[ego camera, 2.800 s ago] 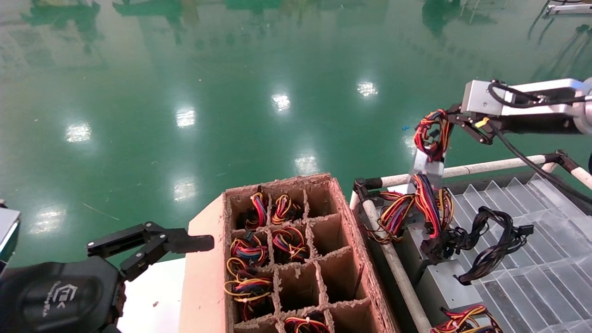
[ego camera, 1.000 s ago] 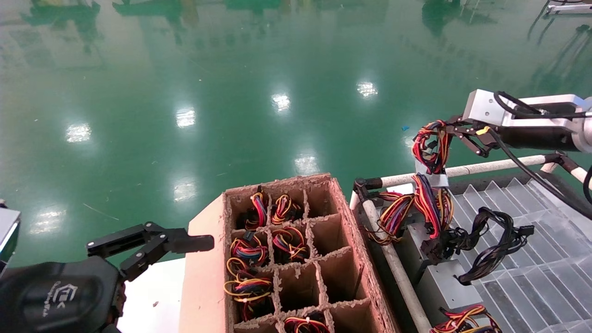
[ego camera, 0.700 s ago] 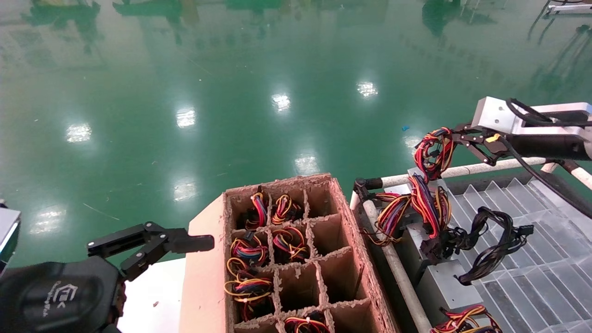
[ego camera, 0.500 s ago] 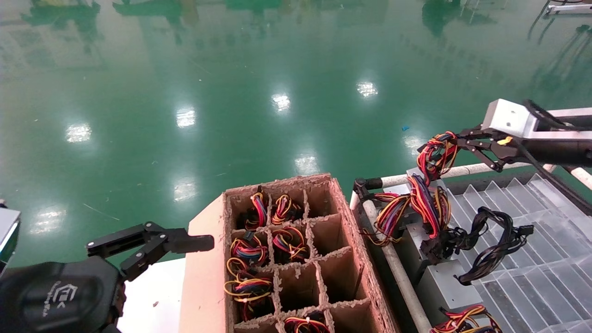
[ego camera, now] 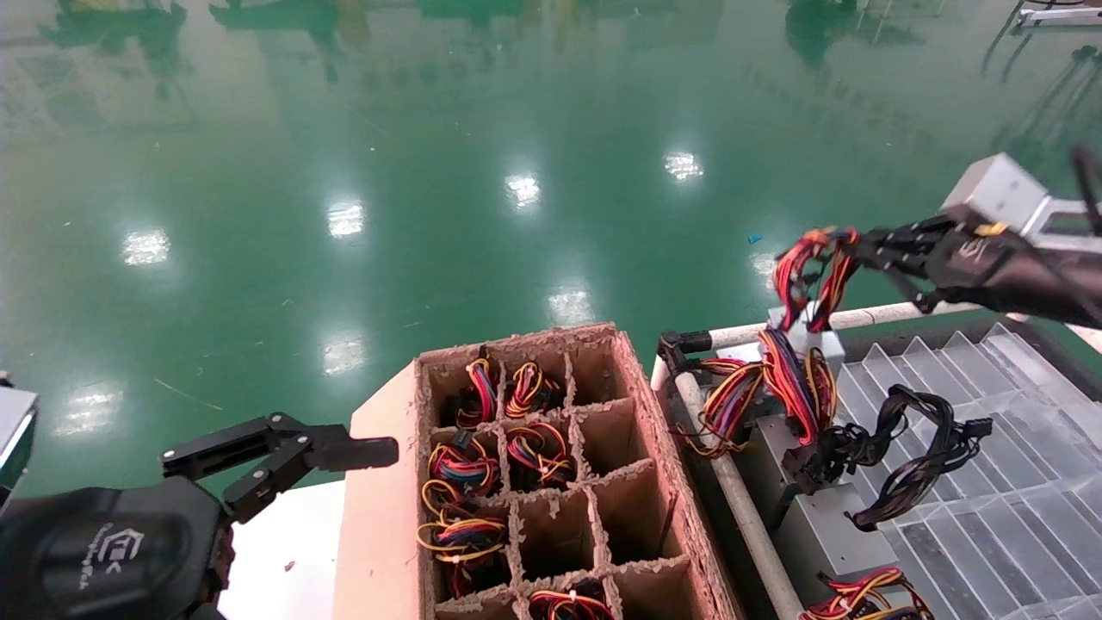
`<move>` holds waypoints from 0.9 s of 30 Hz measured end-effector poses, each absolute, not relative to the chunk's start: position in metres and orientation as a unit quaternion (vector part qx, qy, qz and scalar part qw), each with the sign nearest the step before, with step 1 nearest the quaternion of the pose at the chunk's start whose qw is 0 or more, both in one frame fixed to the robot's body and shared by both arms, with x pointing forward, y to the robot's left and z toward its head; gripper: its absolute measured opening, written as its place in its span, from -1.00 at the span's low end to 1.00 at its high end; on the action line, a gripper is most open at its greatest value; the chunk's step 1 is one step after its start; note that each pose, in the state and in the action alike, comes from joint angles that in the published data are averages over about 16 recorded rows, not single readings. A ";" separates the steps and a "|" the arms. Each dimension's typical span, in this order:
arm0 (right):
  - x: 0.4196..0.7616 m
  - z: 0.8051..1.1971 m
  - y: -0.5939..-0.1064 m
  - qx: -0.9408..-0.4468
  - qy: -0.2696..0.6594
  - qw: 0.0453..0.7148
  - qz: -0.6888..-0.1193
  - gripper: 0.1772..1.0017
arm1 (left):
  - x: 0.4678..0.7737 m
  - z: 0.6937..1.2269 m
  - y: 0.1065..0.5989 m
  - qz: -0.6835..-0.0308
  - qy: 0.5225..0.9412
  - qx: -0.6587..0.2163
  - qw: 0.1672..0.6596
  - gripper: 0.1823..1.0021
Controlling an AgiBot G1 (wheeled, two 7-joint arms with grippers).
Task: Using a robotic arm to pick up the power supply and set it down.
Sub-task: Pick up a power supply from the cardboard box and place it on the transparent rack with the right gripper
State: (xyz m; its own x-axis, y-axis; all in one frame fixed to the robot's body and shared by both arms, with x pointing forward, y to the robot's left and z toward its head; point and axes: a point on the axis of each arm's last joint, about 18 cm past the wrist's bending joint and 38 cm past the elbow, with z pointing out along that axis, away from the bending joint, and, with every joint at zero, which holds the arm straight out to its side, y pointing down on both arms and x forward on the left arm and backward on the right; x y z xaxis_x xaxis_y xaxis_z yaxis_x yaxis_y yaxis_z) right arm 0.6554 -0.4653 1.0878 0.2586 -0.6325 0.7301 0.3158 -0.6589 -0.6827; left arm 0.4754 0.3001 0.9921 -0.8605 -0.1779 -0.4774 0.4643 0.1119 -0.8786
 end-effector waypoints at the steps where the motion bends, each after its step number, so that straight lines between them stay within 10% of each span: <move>1: 0.656 1.087 -0.467 -0.680 0.125 0.406 -0.598 -0.95 | 0.475 0.992 0.300 -0.659 0.705 0.102 0.244 1.00; 27: 0.687 1.073 -0.468 -0.598 0.225 0.476 -0.605 -0.95 | 0.475 0.992 0.300 -0.659 0.705 0.102 0.244 1.00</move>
State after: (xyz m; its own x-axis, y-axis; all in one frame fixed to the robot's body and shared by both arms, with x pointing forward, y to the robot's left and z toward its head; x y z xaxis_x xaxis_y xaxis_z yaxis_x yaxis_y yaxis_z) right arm 0.6868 -0.4684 1.0730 0.1677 -0.8446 0.5084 0.3065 -0.4455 -0.8412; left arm 0.4754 0.3001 0.9921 -0.8605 -0.1779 -0.4774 0.4643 0.1119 -0.8786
